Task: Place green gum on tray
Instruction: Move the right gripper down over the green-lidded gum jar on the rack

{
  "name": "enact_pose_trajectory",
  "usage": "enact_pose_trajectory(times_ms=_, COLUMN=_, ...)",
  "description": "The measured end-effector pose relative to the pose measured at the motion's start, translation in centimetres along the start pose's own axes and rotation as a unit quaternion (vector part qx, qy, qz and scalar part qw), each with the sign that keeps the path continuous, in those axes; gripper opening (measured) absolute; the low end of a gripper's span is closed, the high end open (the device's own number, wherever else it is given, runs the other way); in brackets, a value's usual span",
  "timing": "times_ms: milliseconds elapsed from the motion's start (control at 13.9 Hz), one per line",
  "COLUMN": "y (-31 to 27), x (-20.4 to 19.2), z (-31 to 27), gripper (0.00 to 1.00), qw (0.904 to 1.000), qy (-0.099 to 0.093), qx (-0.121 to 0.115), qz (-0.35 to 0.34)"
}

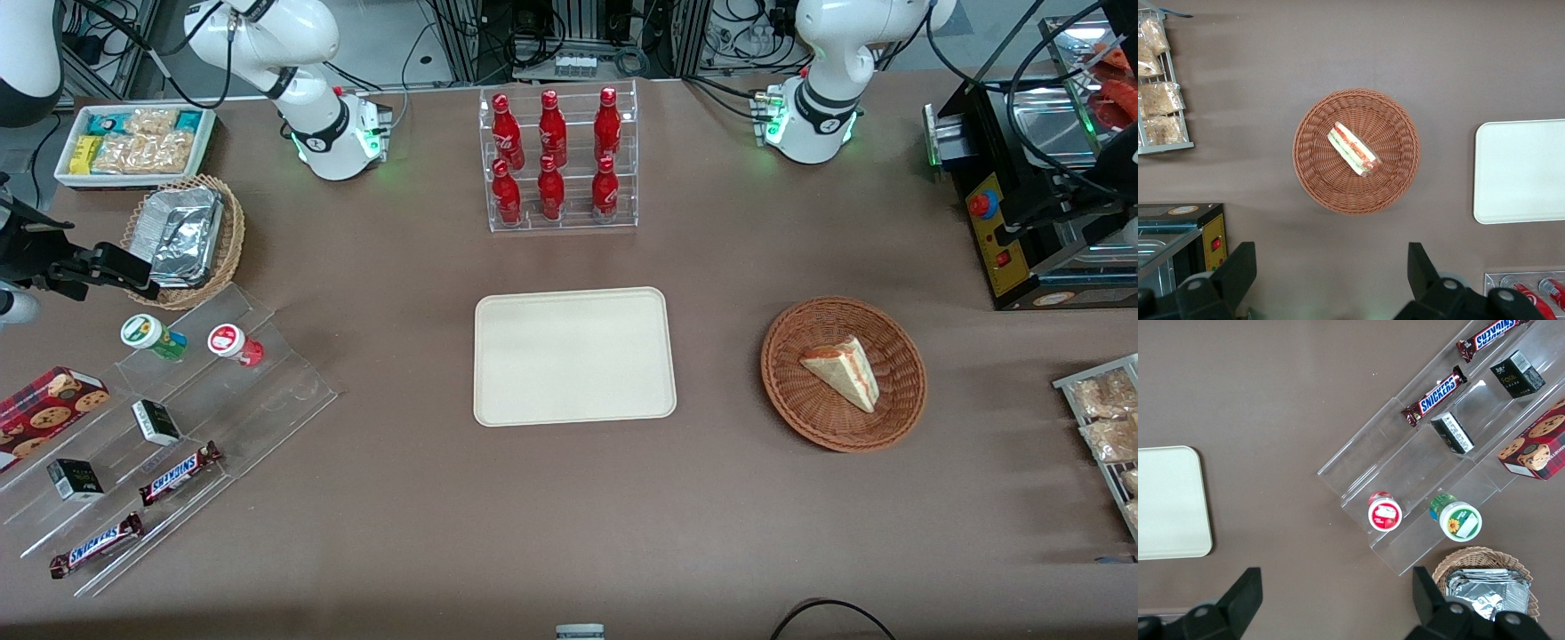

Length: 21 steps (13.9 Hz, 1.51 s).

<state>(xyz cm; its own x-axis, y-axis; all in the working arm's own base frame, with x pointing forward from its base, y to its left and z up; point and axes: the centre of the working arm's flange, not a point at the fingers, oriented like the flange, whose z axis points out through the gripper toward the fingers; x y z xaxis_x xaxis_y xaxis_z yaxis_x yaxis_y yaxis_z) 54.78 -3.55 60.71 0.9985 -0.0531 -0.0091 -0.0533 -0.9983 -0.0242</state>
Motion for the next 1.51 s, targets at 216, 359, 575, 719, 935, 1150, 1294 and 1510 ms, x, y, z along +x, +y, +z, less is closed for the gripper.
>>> enact_pose_trajectory(times_ms=216, y=-0.1, x=-0.1, z=0.2, gripper=1.0, qw=1.0, qy=-0.006, qx=0.0, qz=0.0)
enact_pose_trajectory(times_ms=359, y=0.0, x=-0.2, z=0.8, gripper=1.0, qw=0.9999, qy=-0.014, qx=0.0, qz=-0.001)
enact_pose_trajectory(times_ms=575, y=1.1, x=-0.2, z=3.2, gripper=1.0, qw=0.9994, qy=-0.021, qx=0.001, qz=-0.028)
enact_pose_trajectory(times_ms=719, y=3.2, x=-0.4, z=5.6, gripper=1.0, qw=0.9973, qy=-0.016, qx=0.002, qz=-0.072)
enact_pose_trajectory(times_ms=935, y=7.4, x=-1.0, z=9.1, gripper=1.0, qw=0.9888, qy=0.006, qx=0.0, qz=-0.149)
enact_pose_trajectory(times_ms=1150, y=12.0, x=-1.9, z=12.0, gripper=1.0, qw=0.9676, qy=0.053, qx=-0.019, qz=-0.246)
enact_pose_trajectory(times_ms=1294, y=13.9, x=-2.6, z=13.8, gripper=1.0, qw=0.9572, qy=0.068, qx=-0.031, qz=-0.28)
enact_pose_trajectory(times_ms=1510, y=14.6, x=-3.3, z=16.3, gripper=1.0, qw=0.954, qy=0.076, qx=-0.039, qz=-0.287)
